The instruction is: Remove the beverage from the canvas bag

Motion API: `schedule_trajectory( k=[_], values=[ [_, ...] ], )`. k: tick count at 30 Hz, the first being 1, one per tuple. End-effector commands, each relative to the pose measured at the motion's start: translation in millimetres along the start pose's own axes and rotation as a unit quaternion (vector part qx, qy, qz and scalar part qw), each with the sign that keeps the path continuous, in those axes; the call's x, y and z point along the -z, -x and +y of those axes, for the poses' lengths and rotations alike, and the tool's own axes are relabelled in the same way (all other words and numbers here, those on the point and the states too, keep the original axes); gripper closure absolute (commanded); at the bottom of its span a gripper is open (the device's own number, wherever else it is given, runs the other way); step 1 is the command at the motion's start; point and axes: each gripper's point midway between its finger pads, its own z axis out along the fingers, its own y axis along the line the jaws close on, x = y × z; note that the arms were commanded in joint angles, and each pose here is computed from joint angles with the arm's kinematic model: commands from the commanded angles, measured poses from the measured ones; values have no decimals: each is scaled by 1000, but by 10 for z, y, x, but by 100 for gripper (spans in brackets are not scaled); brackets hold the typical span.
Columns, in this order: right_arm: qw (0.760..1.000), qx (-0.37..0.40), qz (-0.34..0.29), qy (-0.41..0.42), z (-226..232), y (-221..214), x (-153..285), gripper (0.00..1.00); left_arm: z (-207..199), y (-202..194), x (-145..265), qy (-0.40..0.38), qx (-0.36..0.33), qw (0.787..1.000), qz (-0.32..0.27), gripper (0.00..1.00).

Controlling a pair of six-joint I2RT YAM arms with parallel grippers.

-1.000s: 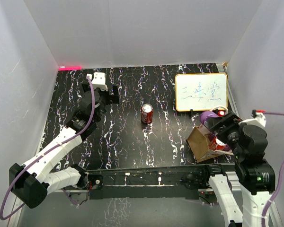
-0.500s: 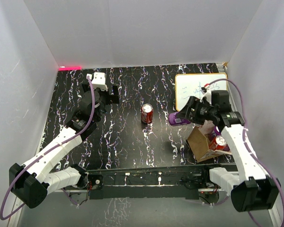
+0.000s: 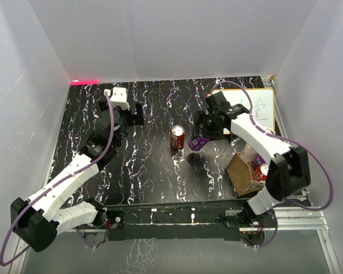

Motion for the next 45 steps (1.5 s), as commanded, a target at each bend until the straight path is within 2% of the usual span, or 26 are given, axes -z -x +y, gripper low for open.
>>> schedule_trajectory(
  k=[1,13,28,34,45],
  values=[
    [998,0,-53,-39,88,390,36,91,8,121,61,-3,16,1000,-23,3],
    [994,26,-10,-104,132,446,-470,84,21,148,84,0,17,999,-28,3],
    [989,42,-2,-139,48,399,-572,71,-4,149,88,-4,18,999,-28,3],
    [989,47,1,-140,32,385,-638,60,-9,141,84,-4,17,999,-27,3],
    [988,56,7,-142,15,357,-680,31,-10,141,85,-4,17,999,-27,3]
  ],
)
